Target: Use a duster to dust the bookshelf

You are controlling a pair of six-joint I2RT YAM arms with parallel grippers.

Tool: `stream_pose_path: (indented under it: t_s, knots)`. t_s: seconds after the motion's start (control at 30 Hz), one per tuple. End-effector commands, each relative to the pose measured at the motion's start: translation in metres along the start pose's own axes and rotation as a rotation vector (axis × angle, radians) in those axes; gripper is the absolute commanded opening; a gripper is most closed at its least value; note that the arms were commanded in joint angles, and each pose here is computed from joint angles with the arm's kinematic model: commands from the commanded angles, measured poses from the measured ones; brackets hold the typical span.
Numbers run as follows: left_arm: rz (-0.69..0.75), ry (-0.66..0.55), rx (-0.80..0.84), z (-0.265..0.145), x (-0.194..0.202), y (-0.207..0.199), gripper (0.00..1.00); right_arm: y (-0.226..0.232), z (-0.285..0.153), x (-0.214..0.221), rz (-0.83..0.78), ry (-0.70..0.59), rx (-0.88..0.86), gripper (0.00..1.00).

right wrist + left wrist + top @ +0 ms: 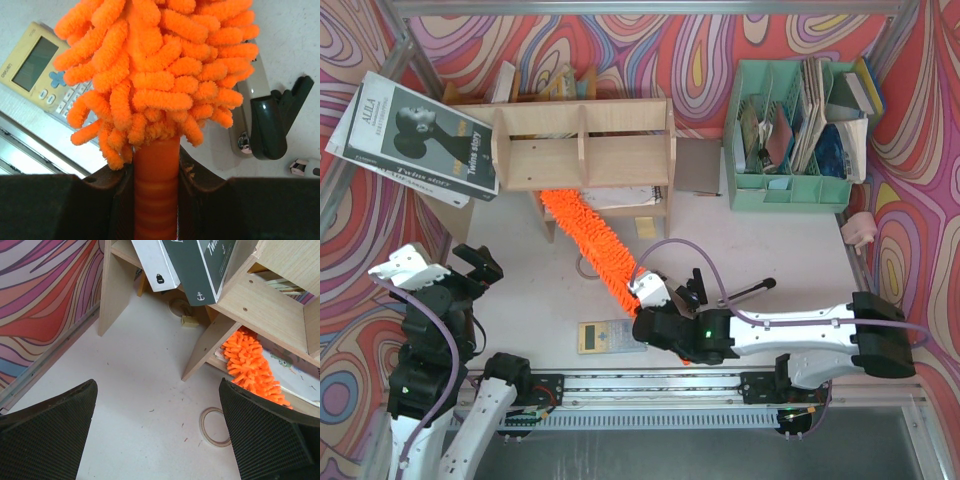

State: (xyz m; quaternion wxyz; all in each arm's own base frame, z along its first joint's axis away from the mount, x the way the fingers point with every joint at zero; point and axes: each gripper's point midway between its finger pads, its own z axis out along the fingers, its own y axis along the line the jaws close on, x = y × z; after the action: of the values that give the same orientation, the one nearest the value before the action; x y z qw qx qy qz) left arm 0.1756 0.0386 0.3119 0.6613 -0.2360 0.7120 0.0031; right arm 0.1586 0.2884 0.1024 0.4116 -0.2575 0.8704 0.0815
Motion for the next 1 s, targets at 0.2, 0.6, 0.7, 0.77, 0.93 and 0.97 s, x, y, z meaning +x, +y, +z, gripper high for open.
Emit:
stream_pose_path:
  t_s: [0.2,0.6,0.7,0.77,0.93,0.97]
  knots:
    - [0.000,0.000,-0.017,0.002,0.003,0.003,0.98,-0.028,-0.025,-0.067,0.157,-0.182,0.078,0.00]
    - [0.000,0.003,-0.013,0.002,0.004,0.002,0.98,-0.077,-0.048,-0.038,0.362,-0.160,0.255,0.00]
    - [-0.002,0.001,-0.013,0.001,0.003,0.003,0.99,-0.086,-0.053,-0.028,0.398,-0.134,0.292,0.00]
    - [-0.002,0.000,-0.013,0.001,0.003,0.002,0.98,-0.088,-0.053,-0.023,0.417,-0.123,0.302,0.00]
    - [0.000,0.004,-0.013,0.002,0.004,0.002,0.98,-0.085,-0.046,-0.010,0.433,-0.078,0.304,0.00]
    - [0.000,0.004,-0.013,0.002,0.004,0.002,0.98,-0.081,-0.042,-0.007,0.426,-0.065,0.292,0.00]
